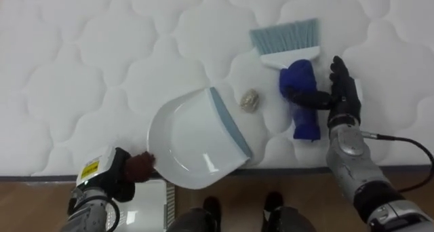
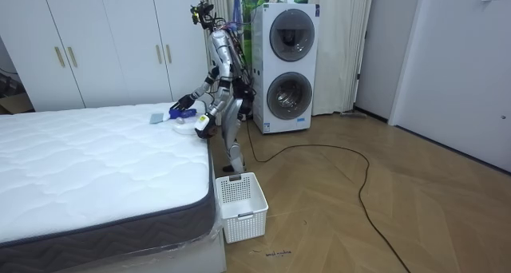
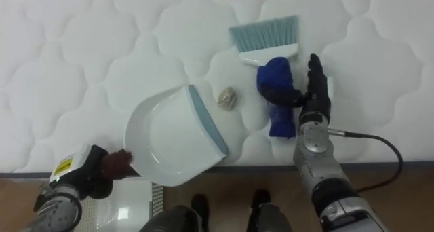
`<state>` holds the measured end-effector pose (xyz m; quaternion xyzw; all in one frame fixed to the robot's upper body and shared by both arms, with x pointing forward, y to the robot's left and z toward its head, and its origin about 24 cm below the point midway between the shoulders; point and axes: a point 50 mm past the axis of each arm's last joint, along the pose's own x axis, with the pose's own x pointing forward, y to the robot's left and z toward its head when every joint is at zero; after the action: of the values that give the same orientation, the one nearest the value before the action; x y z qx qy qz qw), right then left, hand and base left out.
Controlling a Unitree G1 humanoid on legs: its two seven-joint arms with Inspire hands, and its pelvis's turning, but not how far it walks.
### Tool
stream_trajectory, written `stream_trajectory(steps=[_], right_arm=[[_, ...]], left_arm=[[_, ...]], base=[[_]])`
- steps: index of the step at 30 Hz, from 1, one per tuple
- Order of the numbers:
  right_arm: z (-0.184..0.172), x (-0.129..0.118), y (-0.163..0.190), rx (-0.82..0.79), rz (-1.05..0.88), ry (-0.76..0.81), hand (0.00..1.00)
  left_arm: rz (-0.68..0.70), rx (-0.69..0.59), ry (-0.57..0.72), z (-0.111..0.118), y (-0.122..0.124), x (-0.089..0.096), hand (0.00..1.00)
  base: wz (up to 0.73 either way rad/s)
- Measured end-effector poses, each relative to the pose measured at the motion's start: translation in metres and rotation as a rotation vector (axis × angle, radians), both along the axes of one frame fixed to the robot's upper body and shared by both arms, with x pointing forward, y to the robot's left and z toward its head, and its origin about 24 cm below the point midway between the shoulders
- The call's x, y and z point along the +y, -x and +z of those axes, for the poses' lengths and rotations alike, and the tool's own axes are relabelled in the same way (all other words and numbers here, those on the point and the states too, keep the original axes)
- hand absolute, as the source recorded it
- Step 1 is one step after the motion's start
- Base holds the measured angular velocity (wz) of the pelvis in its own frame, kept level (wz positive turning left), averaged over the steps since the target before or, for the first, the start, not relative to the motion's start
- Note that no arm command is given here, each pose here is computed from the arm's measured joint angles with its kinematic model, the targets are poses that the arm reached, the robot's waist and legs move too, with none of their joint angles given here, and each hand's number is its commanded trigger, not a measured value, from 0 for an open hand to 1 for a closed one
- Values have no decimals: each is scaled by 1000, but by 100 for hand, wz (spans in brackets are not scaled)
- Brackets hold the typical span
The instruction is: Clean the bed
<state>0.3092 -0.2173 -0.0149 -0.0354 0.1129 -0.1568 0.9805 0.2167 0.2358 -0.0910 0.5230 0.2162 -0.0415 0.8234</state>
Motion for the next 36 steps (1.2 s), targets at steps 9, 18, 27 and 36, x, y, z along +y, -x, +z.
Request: stream_trajectory(steps=[9,18,27,36], right_arm=[[-7,-6,2,79,71,119,0],[-11,-8,3,147,143,301,0],[-18,-17,9,257,219,636,100],[-3,-39,2,296,177,880,100]], left_arm=[[-2,16,-14,-3,2,-3,100],[-14,-5,-53,-3,2,-5,100],[-35,-53,-122,-2,-1,-13,100],[-42,-67,-146,-1,-5,-18,100]], base=[[2],[2],[6],[3]])
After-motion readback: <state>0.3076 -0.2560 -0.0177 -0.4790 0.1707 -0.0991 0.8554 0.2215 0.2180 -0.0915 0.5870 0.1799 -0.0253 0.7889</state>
